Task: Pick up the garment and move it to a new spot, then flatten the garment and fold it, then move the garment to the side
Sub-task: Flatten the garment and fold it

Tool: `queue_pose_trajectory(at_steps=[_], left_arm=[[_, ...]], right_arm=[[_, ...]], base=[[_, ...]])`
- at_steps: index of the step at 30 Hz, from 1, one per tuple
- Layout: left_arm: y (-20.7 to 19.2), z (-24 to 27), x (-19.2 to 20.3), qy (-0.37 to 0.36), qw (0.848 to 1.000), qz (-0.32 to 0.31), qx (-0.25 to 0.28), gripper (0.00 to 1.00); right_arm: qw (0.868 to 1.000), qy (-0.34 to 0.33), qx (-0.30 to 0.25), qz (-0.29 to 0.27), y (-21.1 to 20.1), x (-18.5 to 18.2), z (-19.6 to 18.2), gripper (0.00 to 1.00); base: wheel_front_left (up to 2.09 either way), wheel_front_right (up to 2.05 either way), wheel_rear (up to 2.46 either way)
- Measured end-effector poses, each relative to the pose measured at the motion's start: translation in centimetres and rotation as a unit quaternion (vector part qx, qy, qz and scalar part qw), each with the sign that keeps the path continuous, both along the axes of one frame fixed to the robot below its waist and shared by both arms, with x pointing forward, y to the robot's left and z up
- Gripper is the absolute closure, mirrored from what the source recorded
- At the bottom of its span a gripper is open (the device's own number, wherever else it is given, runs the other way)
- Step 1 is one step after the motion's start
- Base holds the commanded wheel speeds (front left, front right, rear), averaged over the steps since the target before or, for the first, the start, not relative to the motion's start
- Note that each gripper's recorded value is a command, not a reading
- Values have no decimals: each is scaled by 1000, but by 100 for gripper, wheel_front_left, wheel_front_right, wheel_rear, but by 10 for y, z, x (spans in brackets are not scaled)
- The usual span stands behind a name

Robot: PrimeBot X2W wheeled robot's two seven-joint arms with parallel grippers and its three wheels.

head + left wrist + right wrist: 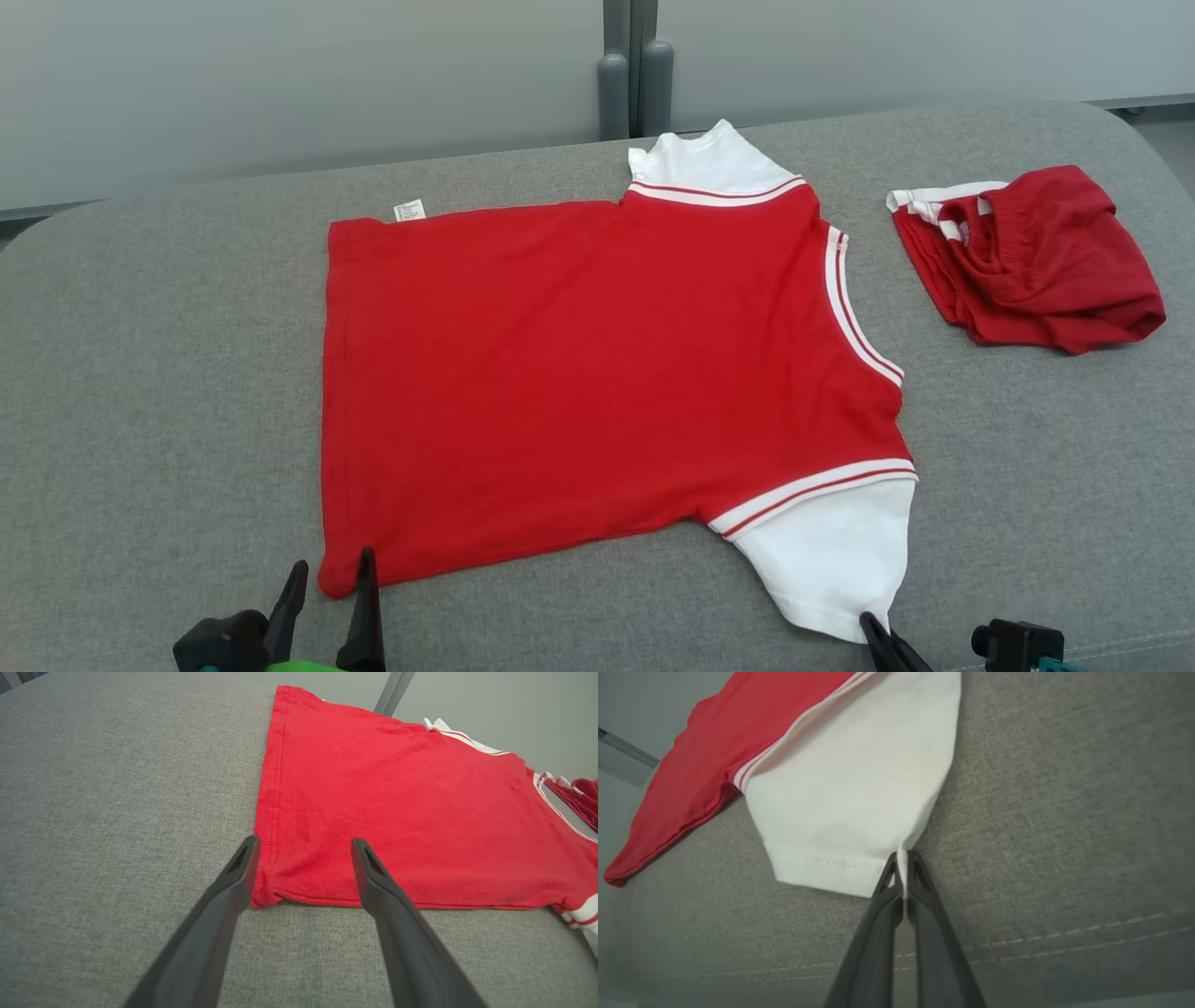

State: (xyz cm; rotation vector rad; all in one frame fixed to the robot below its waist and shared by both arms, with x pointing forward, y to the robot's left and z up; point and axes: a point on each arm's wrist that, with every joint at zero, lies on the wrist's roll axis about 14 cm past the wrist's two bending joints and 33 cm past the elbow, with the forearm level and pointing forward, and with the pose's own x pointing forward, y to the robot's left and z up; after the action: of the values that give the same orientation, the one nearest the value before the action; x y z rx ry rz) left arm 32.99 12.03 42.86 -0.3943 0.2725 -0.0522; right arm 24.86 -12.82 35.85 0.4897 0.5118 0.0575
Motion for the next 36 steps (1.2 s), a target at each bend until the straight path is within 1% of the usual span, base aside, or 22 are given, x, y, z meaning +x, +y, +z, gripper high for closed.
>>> queue_pose_trajectory(at_steps=[4,9,12,16,24,27,29,36], left_arm=[[0,0,1,0,1000,0,0,0],[0,2,3,-5,1000,1,-1,0],[-2,2,4,-3,1000,1,-17,0],[-5,-5,2,19,999,2,-40,0],[-7,-27,-9,76,995,7,-67,0],[-5,-34,-12,95,991,19,-89,0],[-5,-36,-12,101,990,21,-94,0],[-4,-43,-7,130,980,37,-146,0]], right_arm=[[1000,-16,5,7,4,10,7,100],[998,-61,2,-3,-4,33,28,100],[996,-91,-4,-9,-14,46,43,100],[992,-122,-16,-15,-27,59,59,100],[991,-132,-18,-19,-30,61,64,100],[991,-134,-14,-17,-27,62,65,100],[991,-134,-14,-16,-26,62,65,100],[991,-133,-12,-15,-24,62,65,100]], base=[[0,0,0],[0,0,0],[0,0,0],[0,0,0],[0,0,0],[0,0,0],[0,0,0],[0,0,0]])
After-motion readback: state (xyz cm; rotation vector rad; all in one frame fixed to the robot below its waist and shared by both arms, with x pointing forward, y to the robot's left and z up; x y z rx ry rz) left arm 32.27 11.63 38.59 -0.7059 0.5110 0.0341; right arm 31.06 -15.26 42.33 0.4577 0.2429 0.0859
